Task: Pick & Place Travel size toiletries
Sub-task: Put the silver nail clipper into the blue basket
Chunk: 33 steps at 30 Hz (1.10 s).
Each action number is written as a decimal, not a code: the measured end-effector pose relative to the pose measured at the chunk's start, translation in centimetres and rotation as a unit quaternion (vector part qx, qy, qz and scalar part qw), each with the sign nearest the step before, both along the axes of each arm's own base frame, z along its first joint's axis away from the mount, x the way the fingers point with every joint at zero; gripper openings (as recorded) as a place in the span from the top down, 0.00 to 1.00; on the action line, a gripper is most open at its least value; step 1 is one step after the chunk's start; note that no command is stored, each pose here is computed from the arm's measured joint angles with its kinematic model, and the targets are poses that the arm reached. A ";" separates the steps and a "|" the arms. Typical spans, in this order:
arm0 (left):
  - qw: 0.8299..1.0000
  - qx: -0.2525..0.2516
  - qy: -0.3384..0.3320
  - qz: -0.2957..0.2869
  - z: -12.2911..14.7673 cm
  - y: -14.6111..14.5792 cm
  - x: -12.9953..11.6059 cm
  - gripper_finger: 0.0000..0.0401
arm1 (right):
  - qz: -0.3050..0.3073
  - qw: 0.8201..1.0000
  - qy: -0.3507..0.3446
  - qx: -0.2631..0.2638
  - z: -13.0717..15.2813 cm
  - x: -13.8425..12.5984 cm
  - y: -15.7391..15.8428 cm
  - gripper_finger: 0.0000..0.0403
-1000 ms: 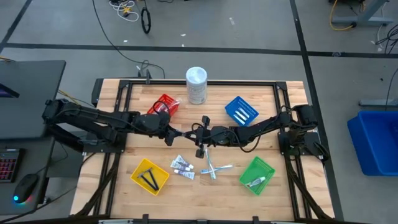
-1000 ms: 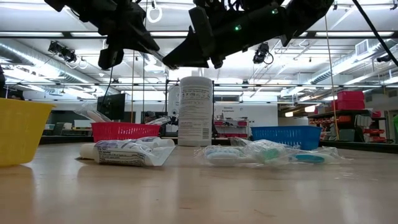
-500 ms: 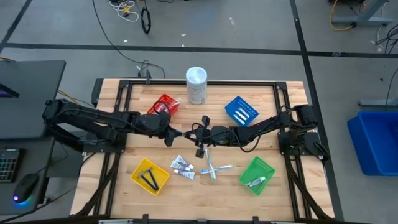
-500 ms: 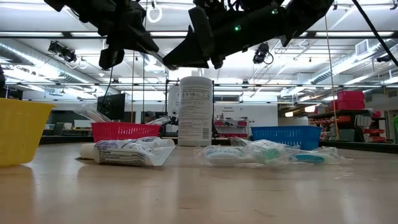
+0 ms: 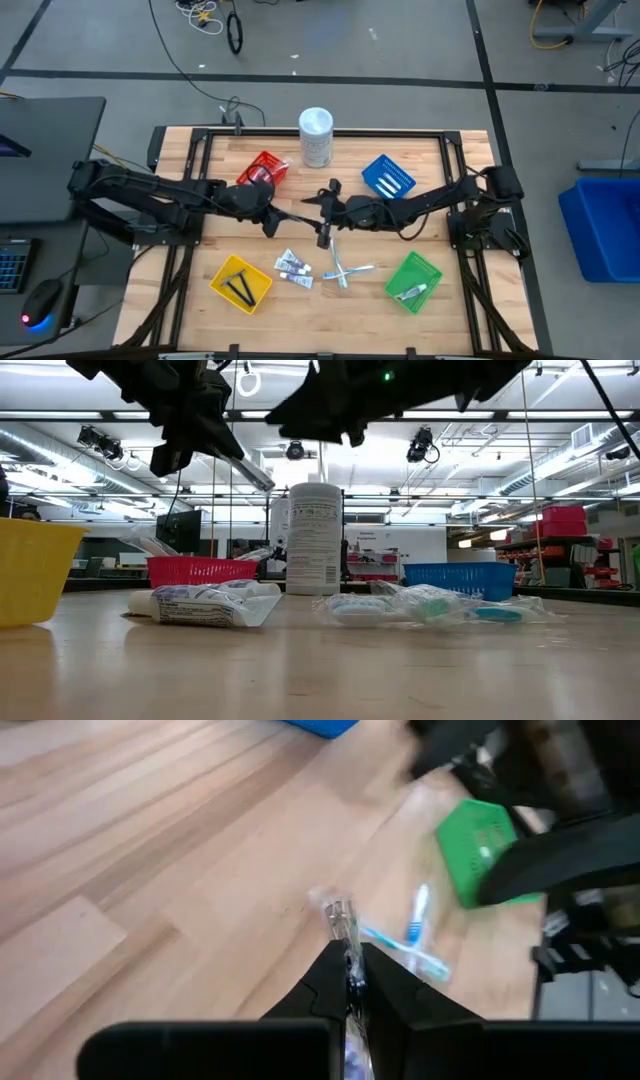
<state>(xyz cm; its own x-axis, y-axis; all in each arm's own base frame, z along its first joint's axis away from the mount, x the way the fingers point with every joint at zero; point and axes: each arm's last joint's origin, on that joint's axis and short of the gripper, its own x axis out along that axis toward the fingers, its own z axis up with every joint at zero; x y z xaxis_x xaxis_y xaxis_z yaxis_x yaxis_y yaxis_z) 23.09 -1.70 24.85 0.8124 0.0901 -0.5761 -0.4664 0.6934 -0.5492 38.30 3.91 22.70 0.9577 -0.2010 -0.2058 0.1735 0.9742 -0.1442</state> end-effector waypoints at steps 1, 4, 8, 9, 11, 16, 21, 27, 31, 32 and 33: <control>1.000 0.002 0.004 0.001 0.0 0.1 -0.1 0.95 | 0.000 1.000 -0.005 0.000 0.4 -0.1 0.0 0.44; 1.000 0.013 0.011 0.005 0.0 0.6 -0.3 0.95 | 0.000 1.000 -0.014 0.001 1.7 -0.7 -0.1 0.44; 0.999 0.028 0.019 0.015 0.1 1.5 -0.7 0.96 | -0.001 1.000 -0.005 0.008 2.2 -1.2 -0.2 0.49; 0.999 0.034 0.023 0.018 0.2 1.8 -0.9 0.96 | -0.001 1.000 0.003 0.010 2.1 -1.3 -0.2 0.50; 0.999 0.038 0.028 0.027 0.2 2.3 -1.0 0.95 | -0.004 1.000 0.006 0.020 2.1 -1.3 -0.2 0.53; 0.998 0.043 0.035 0.035 0.2 3.3 -1.3 0.95 | -0.006 0.999 0.030 0.043 1.6 -1.5 -0.2 0.60; 0.998 0.045 0.035 0.025 0.2 3.4 -1.3 0.96 | -0.002 0.998 0.051 0.042 1.2 -1.6 -0.1 0.66; 0.999 0.049 0.012 0.000 0.5 3.3 -1.0 0.95 | -0.002 0.998 0.051 0.042 1.2 -1.6 -0.1 0.70; 0.998 0.046 -0.029 -0.020 1.2 3.2 -0.5 0.96 | 0.009 0.998 0.052 0.046 1.2 -1.6 -0.2 0.67; 0.998 0.044 -0.038 -0.020 1.3 3.2 -0.4 0.96 | 0.010 0.997 0.053 0.047 1.2 -1.6 -0.3 0.65; 0.998 0.044 -0.047 -0.021 1.5 3.2 -0.3 0.96 | 0.012 0.997 0.053 0.052 1.1 -1.6 -0.3 0.63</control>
